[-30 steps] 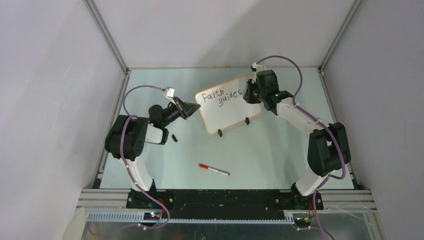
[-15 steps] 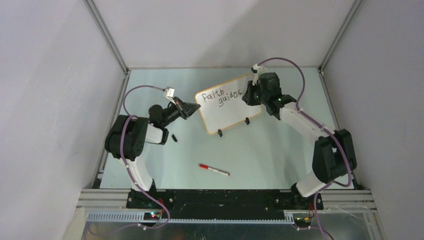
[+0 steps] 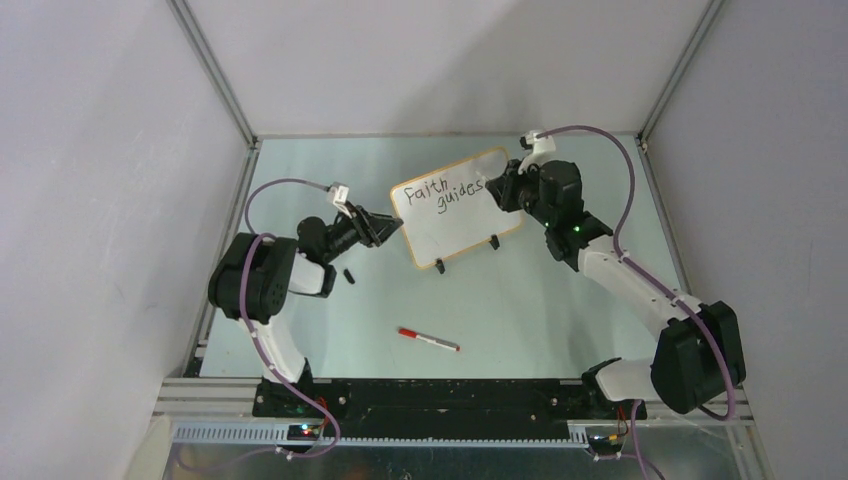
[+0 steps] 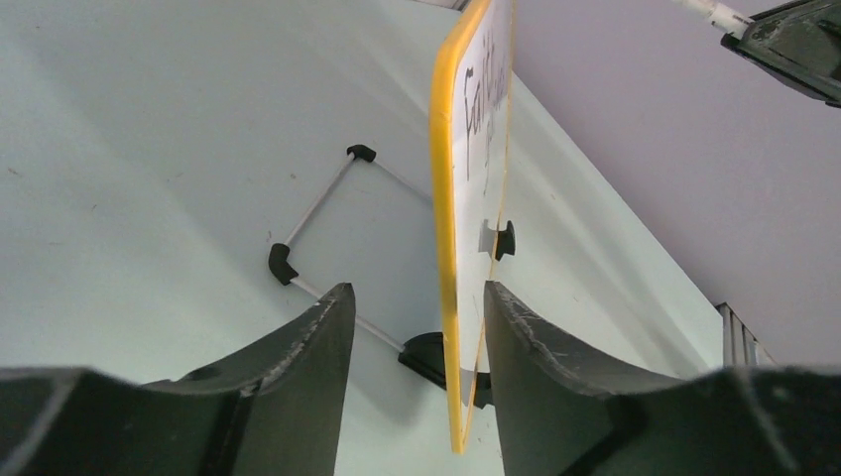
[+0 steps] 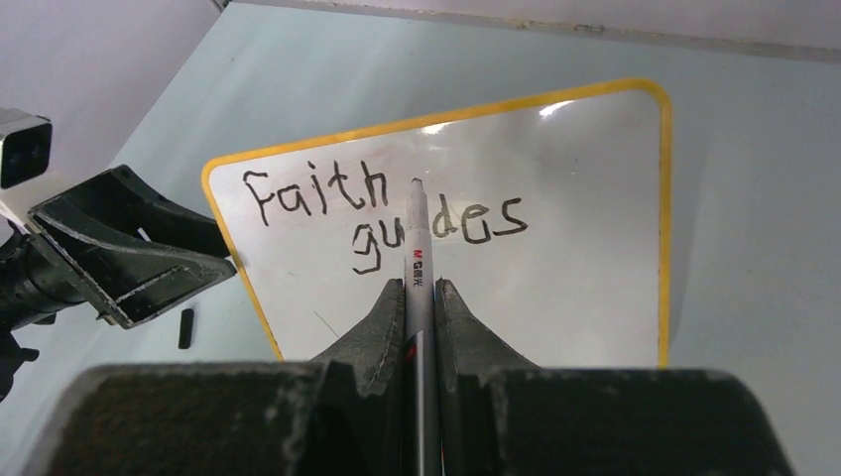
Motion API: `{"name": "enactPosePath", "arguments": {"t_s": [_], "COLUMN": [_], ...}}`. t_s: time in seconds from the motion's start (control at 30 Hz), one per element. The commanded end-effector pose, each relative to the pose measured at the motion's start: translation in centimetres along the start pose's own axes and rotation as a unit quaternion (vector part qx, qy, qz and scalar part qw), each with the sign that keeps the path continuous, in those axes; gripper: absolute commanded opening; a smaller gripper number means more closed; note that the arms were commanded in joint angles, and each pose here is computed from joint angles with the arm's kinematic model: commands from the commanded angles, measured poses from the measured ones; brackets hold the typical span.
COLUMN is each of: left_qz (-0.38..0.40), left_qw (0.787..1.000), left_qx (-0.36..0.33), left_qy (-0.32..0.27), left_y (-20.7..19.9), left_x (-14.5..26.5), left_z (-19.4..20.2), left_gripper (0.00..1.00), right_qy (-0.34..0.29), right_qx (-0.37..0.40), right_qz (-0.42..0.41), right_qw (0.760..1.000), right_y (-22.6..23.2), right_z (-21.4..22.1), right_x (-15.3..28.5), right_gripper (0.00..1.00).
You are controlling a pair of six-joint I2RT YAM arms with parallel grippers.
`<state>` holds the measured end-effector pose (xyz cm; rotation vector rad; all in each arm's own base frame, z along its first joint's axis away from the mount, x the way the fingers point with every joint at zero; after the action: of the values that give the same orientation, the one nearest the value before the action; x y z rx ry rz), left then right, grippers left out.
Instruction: Write a sentence on the whiteboard
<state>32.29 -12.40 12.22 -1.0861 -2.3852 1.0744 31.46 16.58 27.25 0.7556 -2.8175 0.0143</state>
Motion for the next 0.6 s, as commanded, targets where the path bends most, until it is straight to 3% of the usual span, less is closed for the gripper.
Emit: {"name": "enactPosePath", "arguments": {"t_s": [0.0,0.1,0.3,0.57], "left_qz": [0.019,0.017,0.000,-0.031], "left_qw": [0.998,0.998,0.996,0.989], "left_qx": [-0.046,-0.047,-0.063,-0.094], "left_qy": [-0.033,-0.038,-0.059,-0.108], "left_y": [-1.3,-1.4,-1.8,-3.3], "left_x": [0.1,0.4,1.3,3.8], "left_z": [-1.3,-1.2,-1.1,-0.6], "left_gripper": [0.60,0.67,0.97,0.99], "right_qy": [-0.036,-0.038,-0.041,-0.043], "right_qx": [0.019,0.028,0.038,0.045], "right_qz": [-0.001,0.009,0.014,0.030], "right_qw": [0.999,0.999,0.998,0.998], "right_y": [0.6,0.9,1.3,1.6], "right_z": [-0.9,-1.0,-1.0,-1.1], "right_x": [-0.5,-0.4,-0.6,-0.6], "right_gripper": [0.00,0.00,0.00,0.00]}}
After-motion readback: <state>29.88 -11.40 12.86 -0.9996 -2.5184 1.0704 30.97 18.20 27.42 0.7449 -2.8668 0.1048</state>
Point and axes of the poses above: each gripper's point midway between its finger pads, its own x axis back along the fingers, its own y axis along the line the jaws close on, z = x × y, the point moved 9 cm from there along x, back along the fingers, and after that the axes turned 13 degrees about x, right-handed, at the moved point
